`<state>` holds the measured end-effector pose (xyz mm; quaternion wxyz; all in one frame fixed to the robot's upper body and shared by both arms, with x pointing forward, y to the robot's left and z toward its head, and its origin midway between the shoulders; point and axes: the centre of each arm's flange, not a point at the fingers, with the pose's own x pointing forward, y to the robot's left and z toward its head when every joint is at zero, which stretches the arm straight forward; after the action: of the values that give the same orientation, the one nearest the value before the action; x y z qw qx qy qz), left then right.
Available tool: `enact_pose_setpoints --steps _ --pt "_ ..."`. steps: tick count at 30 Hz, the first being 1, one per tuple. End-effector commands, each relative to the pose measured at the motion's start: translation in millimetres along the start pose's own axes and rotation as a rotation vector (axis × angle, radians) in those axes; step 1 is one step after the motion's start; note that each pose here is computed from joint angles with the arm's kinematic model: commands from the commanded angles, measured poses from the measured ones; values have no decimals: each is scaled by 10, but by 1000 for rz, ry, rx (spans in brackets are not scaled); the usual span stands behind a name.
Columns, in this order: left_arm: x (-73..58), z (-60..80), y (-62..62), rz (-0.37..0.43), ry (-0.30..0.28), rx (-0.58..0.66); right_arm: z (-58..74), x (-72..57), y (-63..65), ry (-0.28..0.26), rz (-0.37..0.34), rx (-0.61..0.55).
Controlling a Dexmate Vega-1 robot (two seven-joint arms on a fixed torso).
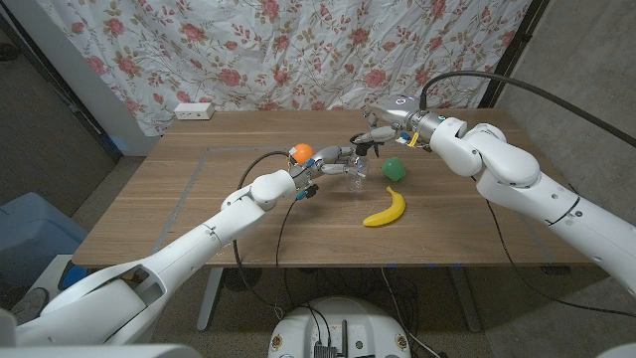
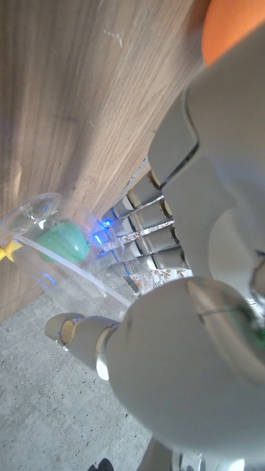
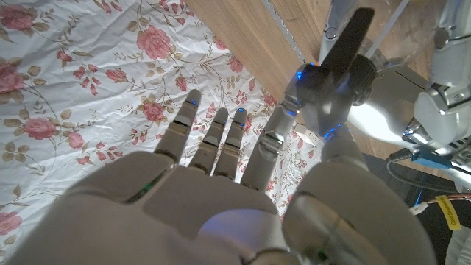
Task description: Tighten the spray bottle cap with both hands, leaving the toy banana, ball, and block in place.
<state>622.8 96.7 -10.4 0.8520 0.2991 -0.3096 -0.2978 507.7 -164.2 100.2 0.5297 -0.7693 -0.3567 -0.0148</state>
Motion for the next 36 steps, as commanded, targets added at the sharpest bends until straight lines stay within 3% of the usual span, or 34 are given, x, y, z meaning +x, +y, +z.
enact_pose_setpoints --steps 1,19,36 --pt "7 -9 -7 -1 1 -5 61 -21 10 74 -5 3" --pt "10 -18 -20 8 -4 -13 148 -15 32 145 23 54" --pt "-19 -27 -25 13 -4 -14 78 -58 -75 100 12 75"
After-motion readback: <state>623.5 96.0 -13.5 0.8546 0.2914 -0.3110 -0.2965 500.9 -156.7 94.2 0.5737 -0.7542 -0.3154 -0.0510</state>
